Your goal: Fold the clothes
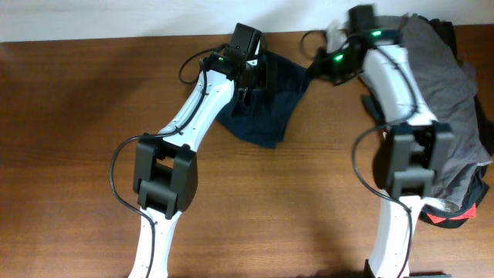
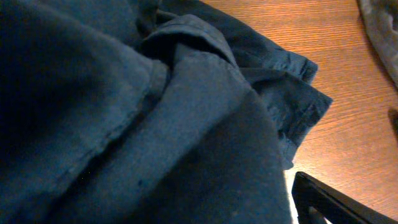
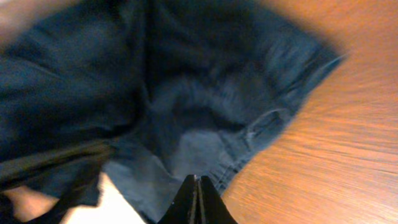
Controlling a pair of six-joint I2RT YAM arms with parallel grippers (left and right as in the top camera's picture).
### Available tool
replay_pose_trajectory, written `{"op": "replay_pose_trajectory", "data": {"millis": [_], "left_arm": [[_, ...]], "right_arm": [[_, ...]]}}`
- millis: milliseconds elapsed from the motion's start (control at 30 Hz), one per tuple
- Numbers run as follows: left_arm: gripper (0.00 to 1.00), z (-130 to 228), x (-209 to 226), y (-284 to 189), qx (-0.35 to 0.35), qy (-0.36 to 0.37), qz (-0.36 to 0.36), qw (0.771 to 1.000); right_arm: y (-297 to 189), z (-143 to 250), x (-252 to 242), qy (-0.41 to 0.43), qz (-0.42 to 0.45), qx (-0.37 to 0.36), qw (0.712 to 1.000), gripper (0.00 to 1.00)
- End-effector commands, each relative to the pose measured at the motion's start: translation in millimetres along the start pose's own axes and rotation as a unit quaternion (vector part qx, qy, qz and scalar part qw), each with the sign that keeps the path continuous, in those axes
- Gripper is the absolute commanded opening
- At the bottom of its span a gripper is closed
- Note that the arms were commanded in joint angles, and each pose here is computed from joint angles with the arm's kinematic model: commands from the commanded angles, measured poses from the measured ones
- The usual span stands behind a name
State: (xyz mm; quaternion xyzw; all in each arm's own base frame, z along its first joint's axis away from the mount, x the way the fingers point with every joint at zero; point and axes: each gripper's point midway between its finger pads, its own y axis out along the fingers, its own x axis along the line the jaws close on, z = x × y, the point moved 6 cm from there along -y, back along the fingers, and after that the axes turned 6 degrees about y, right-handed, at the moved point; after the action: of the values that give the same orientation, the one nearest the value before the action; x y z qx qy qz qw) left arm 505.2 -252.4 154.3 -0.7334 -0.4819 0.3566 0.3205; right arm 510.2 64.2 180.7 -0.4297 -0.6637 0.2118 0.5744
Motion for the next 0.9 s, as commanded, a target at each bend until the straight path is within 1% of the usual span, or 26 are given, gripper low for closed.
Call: {"op": "replay_pose_trajectory", "data": {"millis": [0, 133, 300, 433, 467, 500, 567, 600, 633, 700, 800, 867], "left_arm": [[0.99, -15.6, -7.9, -12.9, -0.022, 0.029, 0.019, 0.999], [0.99, -42.5, -5.2, -53.6, -0.053, 0.049, 0.017, 0.997], [0.99, -81.8, 16.1, -132.5, -0.117, 0.031, 0.004, 0.993], [0.99, -100.6, 43.9, -188.7, -0.163, 0.013, -0.014, 0.986], [0.99, -103.0, 52.9, -198.5, -0.171, 0.006, -0.02, 0.985], [0.99, -105.7, 66.6, -210.0, -0.181, -0.003, -0.03, 0.983], [0.99, -107.0, 81.9, -219.0, -0.187, -0.014, -0.04, 0.981], [0.99, -106.7, 91.8, -221.5, -0.187, -0.021, -0.046, 0.981], [0.99, -105.5, 103.5, -224.5, -0.185, -0.03, -0.055, 0.981], [0.99, -100.8, 121.9, -227.1, -0.174, -0.046, -0.068, 0.981], [0.99, -91.4, 145.2, -229.2, -0.153, -0.068, -0.084, 0.982], [0.99, -85.1, 154.4, -229.3, -0.139, -0.078, -0.091, 0.983]], "right_arm": [[-26.9, -5.2, 13.7, 0.0, -0.03, -0.018, 0.999, 0.04], [-23.8, -0.3, 12.8, 0.001, -0.024, -0.006, 1.0, 0.04], [-20.0, 1.3, 19.1, -0.007, -0.026, -0.004, 1.0, 0.04], [-18.7, 1.3, 21.6, -0.01, -0.028, -0.005, 1.0, 0.05], [-17.7, 2.1, 23.1, -0.012, -0.028, -0.003, 1.0, 0.09], [-15.9, 3.7, 26.0, -0.014, -0.029, 0.0, 0.999, 0.17], [-13.0, 6.8, 30.4, -0.019, -0.03, 0.005, 0.999, 0.25], [-10.5, 9.7, 34.3, -0.027, -0.031, 0.011, 0.999, 0.34], [-8.4, 12.1, 37.6, -0.033, -0.031, 0.015, 0.999, 0.47], [-2.8, 18.8, 46.1, -0.039, -0.032, 0.027, 0.998, 0.6], [11.3, 32.1, 59.9, -0.051, -0.031, 0.048, 0.997, 0.7], [25.1, 42.5, 65.2, -0.04, 0.001, 0.057, 0.998, 0.73]]}}
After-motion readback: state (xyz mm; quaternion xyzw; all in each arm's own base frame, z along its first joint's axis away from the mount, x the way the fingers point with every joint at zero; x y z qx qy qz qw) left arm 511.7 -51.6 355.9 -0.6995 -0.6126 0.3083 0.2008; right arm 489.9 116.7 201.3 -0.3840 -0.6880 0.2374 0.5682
